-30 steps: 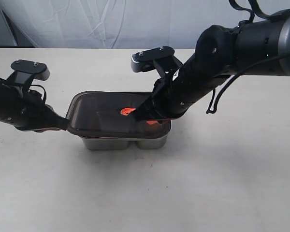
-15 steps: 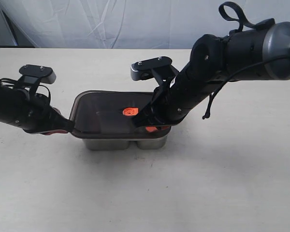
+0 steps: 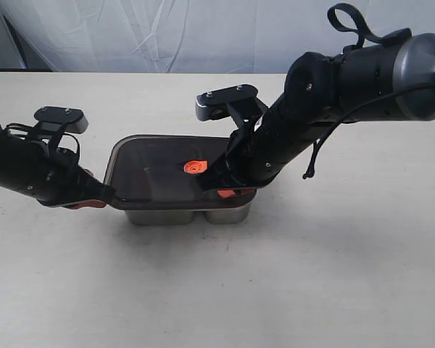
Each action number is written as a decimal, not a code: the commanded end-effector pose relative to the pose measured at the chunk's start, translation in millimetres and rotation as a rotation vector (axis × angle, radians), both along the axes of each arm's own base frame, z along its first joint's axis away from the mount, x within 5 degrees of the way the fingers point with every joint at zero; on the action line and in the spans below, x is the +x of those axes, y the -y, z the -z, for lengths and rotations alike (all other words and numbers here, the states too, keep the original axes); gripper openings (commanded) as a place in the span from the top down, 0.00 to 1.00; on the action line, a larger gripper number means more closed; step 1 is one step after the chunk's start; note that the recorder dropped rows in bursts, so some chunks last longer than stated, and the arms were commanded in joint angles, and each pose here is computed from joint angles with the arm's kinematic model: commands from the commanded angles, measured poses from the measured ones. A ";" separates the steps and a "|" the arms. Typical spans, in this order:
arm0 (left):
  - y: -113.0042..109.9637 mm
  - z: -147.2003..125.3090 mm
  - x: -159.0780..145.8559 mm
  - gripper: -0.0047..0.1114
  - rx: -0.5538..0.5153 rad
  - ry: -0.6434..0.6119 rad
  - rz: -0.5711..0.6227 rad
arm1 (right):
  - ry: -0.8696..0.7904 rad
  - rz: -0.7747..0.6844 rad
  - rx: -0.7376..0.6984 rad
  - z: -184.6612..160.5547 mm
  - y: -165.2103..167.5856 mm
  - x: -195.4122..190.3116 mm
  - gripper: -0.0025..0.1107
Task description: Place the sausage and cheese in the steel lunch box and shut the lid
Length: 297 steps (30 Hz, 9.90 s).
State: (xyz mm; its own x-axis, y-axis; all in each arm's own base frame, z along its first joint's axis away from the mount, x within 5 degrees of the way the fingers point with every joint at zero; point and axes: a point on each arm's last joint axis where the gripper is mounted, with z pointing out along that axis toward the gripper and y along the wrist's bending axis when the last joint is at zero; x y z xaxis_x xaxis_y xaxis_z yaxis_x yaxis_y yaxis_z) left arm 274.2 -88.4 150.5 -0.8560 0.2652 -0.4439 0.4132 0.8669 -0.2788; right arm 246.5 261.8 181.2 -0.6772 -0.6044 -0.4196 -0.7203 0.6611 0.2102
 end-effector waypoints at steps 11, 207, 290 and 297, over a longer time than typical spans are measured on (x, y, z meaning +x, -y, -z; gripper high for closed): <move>2.4 1.4 -7.3 0.96 0.001 -0.056 0.082 | 0.006 -0.002 -0.004 2.7 0.3 1.0 0.98; -68.5 -181.7 -272.2 0.96 -0.160 1.299 -0.260 | 0.121 0.319 0.258 -82.3 138.8 -133.3 0.98; -70.1 -44.2 -221.2 0.96 -0.182 0.901 -0.468 | 0.745 0.895 0.555 -6.9 247.6 -193.4 0.98; -70.1 -44.1 -221.2 0.96 -0.179 0.901 -0.467 | 0.749 0.895 0.557 -7.3 247.7 -193.3 0.98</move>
